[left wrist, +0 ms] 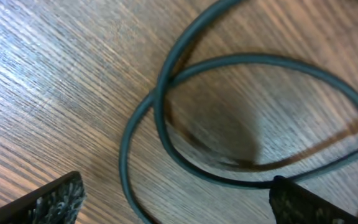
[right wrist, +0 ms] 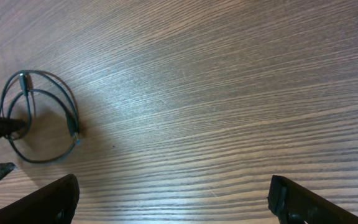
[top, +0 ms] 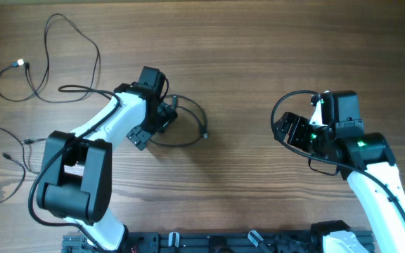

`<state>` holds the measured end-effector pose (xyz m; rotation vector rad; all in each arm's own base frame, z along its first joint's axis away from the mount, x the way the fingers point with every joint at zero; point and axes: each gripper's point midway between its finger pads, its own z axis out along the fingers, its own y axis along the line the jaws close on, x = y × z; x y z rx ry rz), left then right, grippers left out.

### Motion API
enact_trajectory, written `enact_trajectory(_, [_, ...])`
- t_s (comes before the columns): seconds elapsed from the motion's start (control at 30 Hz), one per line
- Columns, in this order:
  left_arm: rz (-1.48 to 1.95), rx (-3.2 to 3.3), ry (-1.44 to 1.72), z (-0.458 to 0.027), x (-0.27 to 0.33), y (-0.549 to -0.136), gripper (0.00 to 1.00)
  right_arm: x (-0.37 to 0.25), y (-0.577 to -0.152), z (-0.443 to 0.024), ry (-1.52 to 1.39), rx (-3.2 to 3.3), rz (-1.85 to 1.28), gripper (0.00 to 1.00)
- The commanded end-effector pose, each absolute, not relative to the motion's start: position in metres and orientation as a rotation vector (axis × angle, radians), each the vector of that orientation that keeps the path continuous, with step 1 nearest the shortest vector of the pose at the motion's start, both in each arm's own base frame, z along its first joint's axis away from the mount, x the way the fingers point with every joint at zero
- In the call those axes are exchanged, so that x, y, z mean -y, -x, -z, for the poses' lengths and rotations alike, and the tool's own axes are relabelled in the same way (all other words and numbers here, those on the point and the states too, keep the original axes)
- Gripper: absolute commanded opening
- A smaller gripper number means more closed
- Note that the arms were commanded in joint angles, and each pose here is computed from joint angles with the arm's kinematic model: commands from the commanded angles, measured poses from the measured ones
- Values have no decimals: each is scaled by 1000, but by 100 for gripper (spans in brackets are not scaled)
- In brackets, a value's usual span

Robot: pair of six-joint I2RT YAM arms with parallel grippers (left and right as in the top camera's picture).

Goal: Untangle cables

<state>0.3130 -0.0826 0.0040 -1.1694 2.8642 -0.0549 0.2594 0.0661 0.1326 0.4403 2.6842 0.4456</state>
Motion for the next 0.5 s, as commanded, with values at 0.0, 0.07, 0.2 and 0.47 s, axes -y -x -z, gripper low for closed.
enact_trajectory(0.0, [-54, -2851, 1218, 6, 56, -298, 85, -63, -258, -130, -427, -2687, -417, 100])
enact_trajectory(0.07, [-112, -2855, 1265, 19, 42, -282, 70, -63, -258, -130, -428, -2687, -417, 100])
enact_trajectory(0.2, [-105, -2863, 1269, 37, 41, -267, 8, -63, -259, -130, -433, -2687, -419, 100])
enact_trajectory(0.47, [62, -2794, 1206, 21, 48, -299, 4, -63, -258, -127, -448, -2699, -417, 100])
